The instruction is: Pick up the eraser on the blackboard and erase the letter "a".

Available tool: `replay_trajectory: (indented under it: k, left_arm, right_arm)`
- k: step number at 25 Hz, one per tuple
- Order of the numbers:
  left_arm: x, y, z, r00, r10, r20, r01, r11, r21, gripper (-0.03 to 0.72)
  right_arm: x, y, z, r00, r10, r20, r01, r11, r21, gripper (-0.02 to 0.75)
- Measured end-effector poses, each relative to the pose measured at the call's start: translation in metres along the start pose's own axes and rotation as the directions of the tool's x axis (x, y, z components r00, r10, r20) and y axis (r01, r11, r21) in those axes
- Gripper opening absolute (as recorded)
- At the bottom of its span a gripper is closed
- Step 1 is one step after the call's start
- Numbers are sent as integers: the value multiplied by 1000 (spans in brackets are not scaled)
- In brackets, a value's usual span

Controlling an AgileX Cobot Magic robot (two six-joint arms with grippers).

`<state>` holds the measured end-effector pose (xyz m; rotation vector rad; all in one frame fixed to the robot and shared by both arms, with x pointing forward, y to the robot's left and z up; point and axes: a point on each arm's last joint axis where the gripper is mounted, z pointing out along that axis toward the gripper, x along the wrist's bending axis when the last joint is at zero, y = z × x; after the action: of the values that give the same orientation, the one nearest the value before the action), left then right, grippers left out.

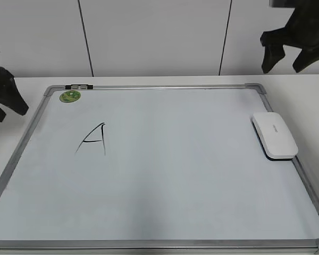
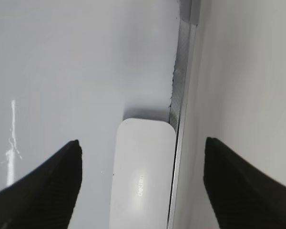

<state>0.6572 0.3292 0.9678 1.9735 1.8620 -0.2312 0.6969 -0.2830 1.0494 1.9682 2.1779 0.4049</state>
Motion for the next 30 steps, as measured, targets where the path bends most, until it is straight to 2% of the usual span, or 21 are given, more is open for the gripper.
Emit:
replay_trajectory:
  k: [4,10,13,15,18,22,30]
  left_arm:
    - [-17,-5,-31,1000,4,18,-4,1000,-8,525]
    - [-44,-14,-83,1000,-2,-5,1,993,-116,524]
    - [-63,-27,-122,999,18,-43,-27,980,-197,514]
    - [-77,-40,-148,994,46,-98,-69,967,-246,505]
    - [-101,-69,-180,981,87,-175,-138,943,-304,495]
    - [-124,-118,-207,974,104,-199,-171,918,-359,493]
    - [-136,-221,-204,975,81,-208,-159,906,-392,493]
  right_arm:
    - [5,-3,-49,1000,-5,-4,4,996,-94,589]
    - [13,-34,-125,1000,-14,1,14,978,-206,589]
    - [17,-58,-154,1000,-17,4,17,971,-240,589]
    - [20,-73,-172,1000,-19,6,20,964,-266,589]
    - [23,-95,-195,1000,-22,10,24,952,-304,589]
    - [27,-127,-222,1000,-27,15,30,936,-350,589]
    - [35,-201,-251,1000,-22,12,25,911,-413,589]
